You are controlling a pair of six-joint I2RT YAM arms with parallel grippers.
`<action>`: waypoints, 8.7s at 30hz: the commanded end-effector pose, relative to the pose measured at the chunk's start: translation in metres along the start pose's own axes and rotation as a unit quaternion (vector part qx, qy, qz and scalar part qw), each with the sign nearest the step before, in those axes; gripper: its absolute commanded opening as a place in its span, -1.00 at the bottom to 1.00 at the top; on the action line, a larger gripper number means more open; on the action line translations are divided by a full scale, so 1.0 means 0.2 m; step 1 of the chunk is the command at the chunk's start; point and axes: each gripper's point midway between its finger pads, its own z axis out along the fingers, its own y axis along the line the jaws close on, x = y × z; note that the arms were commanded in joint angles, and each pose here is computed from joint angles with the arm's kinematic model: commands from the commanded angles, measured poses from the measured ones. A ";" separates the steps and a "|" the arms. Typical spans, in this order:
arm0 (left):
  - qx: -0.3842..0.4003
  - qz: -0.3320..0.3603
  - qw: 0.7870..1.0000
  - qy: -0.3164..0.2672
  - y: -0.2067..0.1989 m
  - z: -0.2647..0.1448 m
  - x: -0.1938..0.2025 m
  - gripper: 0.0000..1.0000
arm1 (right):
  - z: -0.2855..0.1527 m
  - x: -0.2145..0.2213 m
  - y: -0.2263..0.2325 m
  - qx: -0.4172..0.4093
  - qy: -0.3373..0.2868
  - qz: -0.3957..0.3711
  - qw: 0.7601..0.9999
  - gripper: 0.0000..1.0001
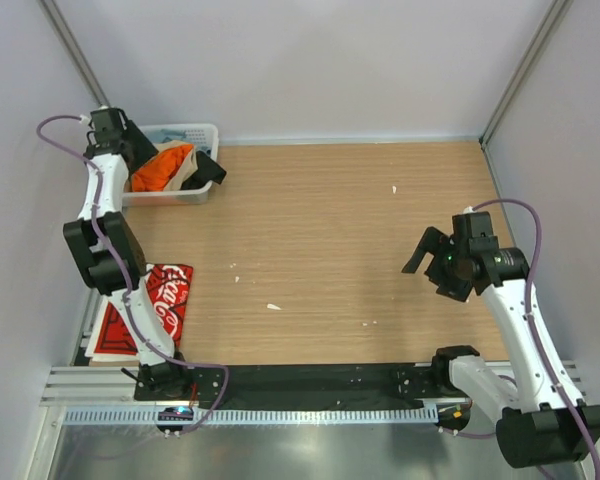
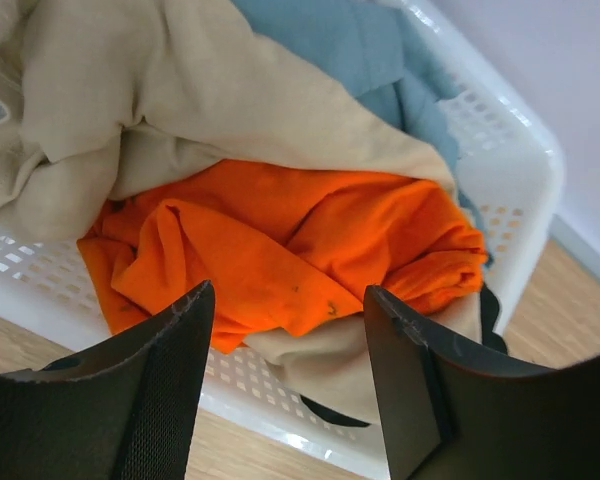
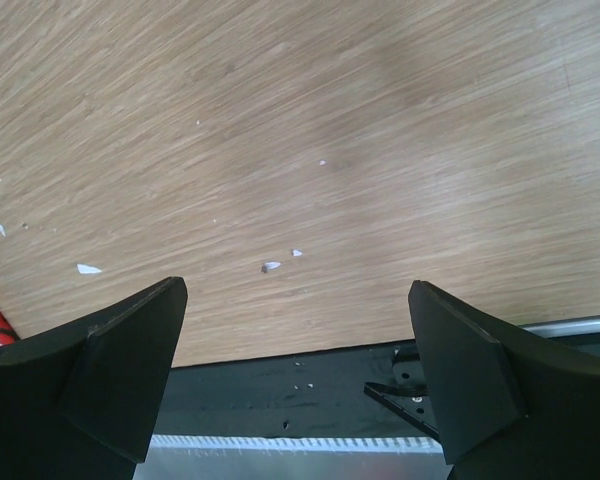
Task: Fold and stack the t-shirts
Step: Grab the tshirt from the pile, then move the tshirt to the center of the board, then flatten the tshirt out
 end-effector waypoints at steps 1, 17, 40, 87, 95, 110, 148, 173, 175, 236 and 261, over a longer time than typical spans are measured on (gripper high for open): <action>-0.037 0.028 0.999 0.023 0.05 -0.01 0.03 0.24 | 0.00 -0.14 0.04 0.008 -0.035 -0.016 0.999 0.99; -0.044 0.025 0.997 0.054 0.05 0.25 0.14 -0.45 | 0.11 -0.21 0.07 0.023 -0.018 0.000 1.000 0.99; 0.460 -0.044 0.862 -0.207 -1.31 -1.96 -0.63 -1.00 | -0.01 -0.10 0.12 -0.020 -0.021 0.005 1.000 0.99; 0.082 0.252 0.929 0.257 -0.72 -0.38 1.43 0.08 | 0.77 0.13 0.57 -0.055 0.165 -0.214 0.961 0.38; 0.038 0.265 0.924 0.273 -0.69 -0.23 1.49 -0.25 | 0.83 -0.12 0.89 -0.099 0.095 -0.179 0.974 0.20; -0.010 0.309 0.916 0.254 -0.53 -0.18 1.50 -0.16 | 1.09 -0.04 1.68 -0.157 0.024 -0.063 0.985 -0.23; 0.050 0.256 0.935 0.241 -0.62 -0.15 1.40 -0.77 | 1.40 0.15 1.68 -0.078 0.023 -0.138 0.987 -0.30; 0.361 0.153 0.888 -0.242 -1.07 -2.05 -0.22 -1.00 | -1.21 -1.07 1.48 -0.255 -0.488 -0.186 0.814 -0.98; 0.360 0.157 0.876 -0.280 -1.01 -2.19 -0.29 -1.00 | -1.27 -0.96 1.44 -0.301 -0.471 -0.202 0.804 -0.98; -0.052 0.271 0.917 0.289 -0.12 -1.15 1.82 0.61 | 0.81 -0.01 0.55 0.120 0.021 -0.197 0.973 0.47; -0.103 0.427 0.890 0.121 -0.90 -0.04 1.35 0.86 | 1.32 -0.70 0.23 0.237 0.003 -0.142 0.961 0.64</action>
